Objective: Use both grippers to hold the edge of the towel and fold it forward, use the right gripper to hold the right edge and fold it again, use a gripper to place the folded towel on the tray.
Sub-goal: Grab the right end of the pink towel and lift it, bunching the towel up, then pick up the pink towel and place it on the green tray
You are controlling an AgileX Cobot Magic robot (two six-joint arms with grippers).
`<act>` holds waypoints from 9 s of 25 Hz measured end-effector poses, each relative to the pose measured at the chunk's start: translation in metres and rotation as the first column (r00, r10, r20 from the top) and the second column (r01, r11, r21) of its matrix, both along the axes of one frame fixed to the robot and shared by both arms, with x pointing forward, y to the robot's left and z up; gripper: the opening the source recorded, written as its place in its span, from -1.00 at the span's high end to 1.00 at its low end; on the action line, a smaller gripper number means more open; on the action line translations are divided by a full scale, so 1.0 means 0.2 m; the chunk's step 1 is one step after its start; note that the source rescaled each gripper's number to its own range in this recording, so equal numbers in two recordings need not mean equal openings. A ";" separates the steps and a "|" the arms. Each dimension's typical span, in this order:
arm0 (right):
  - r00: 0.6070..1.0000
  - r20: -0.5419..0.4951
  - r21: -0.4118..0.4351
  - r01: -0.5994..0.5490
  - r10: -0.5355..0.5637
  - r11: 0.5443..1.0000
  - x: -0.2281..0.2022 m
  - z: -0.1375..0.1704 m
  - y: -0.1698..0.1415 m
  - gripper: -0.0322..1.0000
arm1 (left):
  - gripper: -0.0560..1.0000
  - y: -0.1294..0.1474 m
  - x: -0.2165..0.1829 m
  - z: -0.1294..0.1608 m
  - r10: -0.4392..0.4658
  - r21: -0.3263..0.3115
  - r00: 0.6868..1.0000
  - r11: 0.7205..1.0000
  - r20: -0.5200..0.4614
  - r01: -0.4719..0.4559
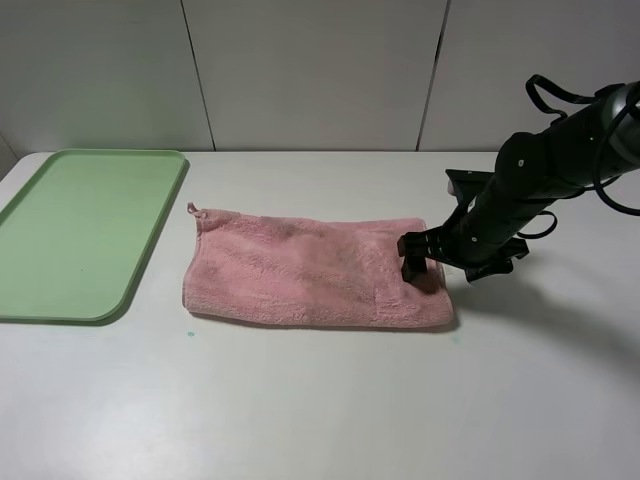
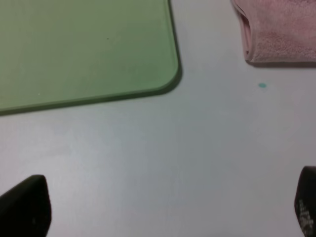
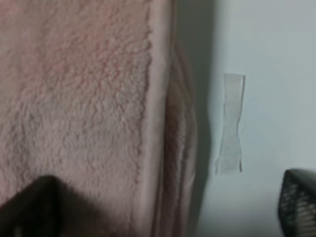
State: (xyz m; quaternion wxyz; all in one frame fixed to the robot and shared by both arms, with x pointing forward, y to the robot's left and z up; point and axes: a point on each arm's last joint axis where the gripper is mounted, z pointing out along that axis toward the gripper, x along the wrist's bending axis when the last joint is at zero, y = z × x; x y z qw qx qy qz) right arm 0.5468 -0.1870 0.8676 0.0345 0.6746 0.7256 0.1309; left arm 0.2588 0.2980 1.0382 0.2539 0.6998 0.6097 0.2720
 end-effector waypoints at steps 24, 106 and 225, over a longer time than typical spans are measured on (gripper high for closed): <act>0.998 -0.042 0.014 0.037 -0.037 0.999 -0.01 -0.01 0.00 0.84 | -0.97 0.00 0.00 0.00 0.000 0.000 1.000 1.000 0.000 0.000; 0.988 0.117 0.170 -0.122 0.103 0.978 -0.09 0.59 0.33 0.84 | -0.97 0.00 0.00 0.00 -0.001 0.001 1.000 1.000 0.000 0.001; 0.874 0.279 -0.307 -0.311 0.398 0.899 -0.53 0.94 -0.21 -1.00 | -0.97 0.00 0.00 0.00 -0.001 0.001 1.000 1.000 0.000 0.001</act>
